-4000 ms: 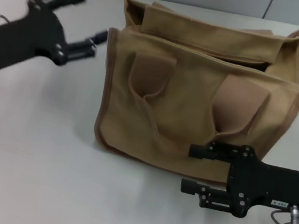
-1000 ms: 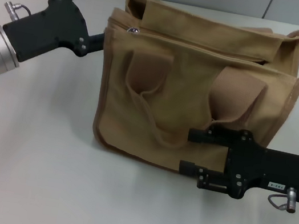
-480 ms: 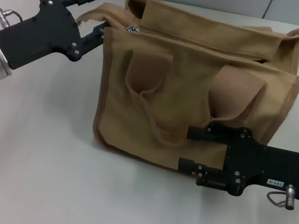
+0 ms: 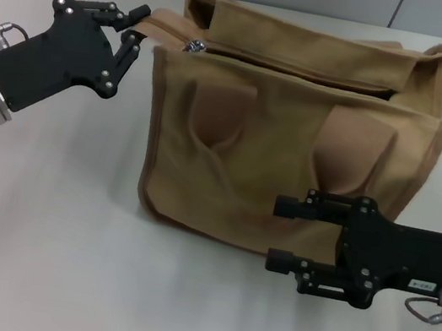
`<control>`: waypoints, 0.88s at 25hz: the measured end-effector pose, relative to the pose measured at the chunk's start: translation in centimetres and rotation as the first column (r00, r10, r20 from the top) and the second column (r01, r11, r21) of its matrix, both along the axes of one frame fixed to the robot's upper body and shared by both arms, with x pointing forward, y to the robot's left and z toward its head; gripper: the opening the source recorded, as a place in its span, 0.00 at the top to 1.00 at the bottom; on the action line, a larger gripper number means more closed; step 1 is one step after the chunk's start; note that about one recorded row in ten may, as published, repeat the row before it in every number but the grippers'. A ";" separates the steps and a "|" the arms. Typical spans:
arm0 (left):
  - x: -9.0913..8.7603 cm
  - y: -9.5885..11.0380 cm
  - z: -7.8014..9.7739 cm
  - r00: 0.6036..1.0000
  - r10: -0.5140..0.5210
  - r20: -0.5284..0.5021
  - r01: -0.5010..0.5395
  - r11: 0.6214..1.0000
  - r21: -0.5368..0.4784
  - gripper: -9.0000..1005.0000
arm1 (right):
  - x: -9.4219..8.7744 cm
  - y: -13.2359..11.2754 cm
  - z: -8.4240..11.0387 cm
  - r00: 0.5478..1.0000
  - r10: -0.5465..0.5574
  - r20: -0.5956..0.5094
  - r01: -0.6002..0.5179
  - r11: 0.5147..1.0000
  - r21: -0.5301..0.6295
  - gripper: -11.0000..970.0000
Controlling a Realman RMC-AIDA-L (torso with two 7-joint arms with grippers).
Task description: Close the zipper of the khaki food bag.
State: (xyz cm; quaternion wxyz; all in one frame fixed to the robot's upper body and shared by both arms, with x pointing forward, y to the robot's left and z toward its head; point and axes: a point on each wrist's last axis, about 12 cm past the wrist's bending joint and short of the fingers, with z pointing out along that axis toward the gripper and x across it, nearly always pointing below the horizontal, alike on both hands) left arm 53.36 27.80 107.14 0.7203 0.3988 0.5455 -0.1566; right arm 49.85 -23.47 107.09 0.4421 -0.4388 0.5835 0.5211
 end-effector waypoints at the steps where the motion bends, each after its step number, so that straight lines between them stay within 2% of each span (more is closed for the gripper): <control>1: 0.0 0.0 0.0 1.000 -0.002 0.000 0.002 1.000 -0.002 0.69 | 0.0 -0.1 0.1 1.000 -0.001 -0.003 0.001 1.000 0.006 0.30; 3: -0.1 -0.1 -0.1 1.000 -0.001 -0.004 0.001 1.000 -0.007 0.73 | 0.0 -0.4 0.1 1.000 -0.007 -0.020 0.007 1.000 0.000 0.30; 4: -0.1 -0.2 -0.1 1.000 -0.001 -0.007 0.000 1.000 -0.018 0.95 | 0.1 -1.1 0.1 0.998 -0.032 -0.060 0.030 0.999 -0.028 0.30; 6: -0.1 -0.3 -0.1 1.000 0.000 -0.008 0.000 1.000 -0.029 0.96 | -0.2 -1.9 0.0 0.994 -0.052 -0.093 0.048 0.998 -0.044 0.30; 10: -0.1 -0.3 -0.1 1.000 0.005 -0.005 -0.005 0.999 -0.045 0.97 | -0.9 -2.8 0.9 0.995 -0.028 -0.098 0.030 0.999 0.020 0.30; 12: -0.2 -0.3 0.1 1.000 0.010 0.003 -0.010 0.998 -0.069 0.98 | -0.8 -3.1 2.7 0.995 -0.005 -0.099 0.020 0.989 0.147 0.30; 13: -0.2 -0.4 0.1 1.000 0.011 0.006 -0.011 0.997 -0.076 0.98 | 0.3 -2.8 3.9 0.988 -0.010 -0.155 0.043 0.977 0.207 0.30; 14: -0.2 -0.4 0.1 1.000 0.011 0.006 -0.011 0.997 -0.076 0.98 | 0.3 -2.8 3.9 0.988 -0.010 -0.155 0.043 0.977 0.207 0.30; 15: -0.3 -0.4 0.1 1.000 0.011 0.007 -0.011 0.997 -0.081 0.98 | 1.9 -2.1 4.9 0.975 -0.015 -0.220 0.066 0.971 0.229 0.30; 18: -0.3 -0.4 0.2 1.000 0.011 0.009 -0.011 0.996 -0.084 0.97 | 2.8 -1.6 5.4 0.964 -0.018 -0.265 0.081 0.970 0.229 0.30; 19: -0.4 -0.5 0.2 1.000 0.008 0.011 -0.007 0.996 -0.093 0.97 | 4.4 -0.6 6.1 0.945 -0.026 -0.327 0.102 0.970 0.219 0.30; 20: -0.4 -0.6 0.2 1.000 0.005 0.012 -0.004 0.995 -0.101 0.97 | 4.4 -0.6 6.1 0.945 -0.026 -0.327 0.102 0.970 0.219 0.30; 22: -0.5 -0.8 0.2 1.000 -0.002 0.018 0.004 0.993 -0.115 0.97 | 6.2 0.7 6.8 0.919 -0.038 -0.393 0.124 0.973 0.196 0.30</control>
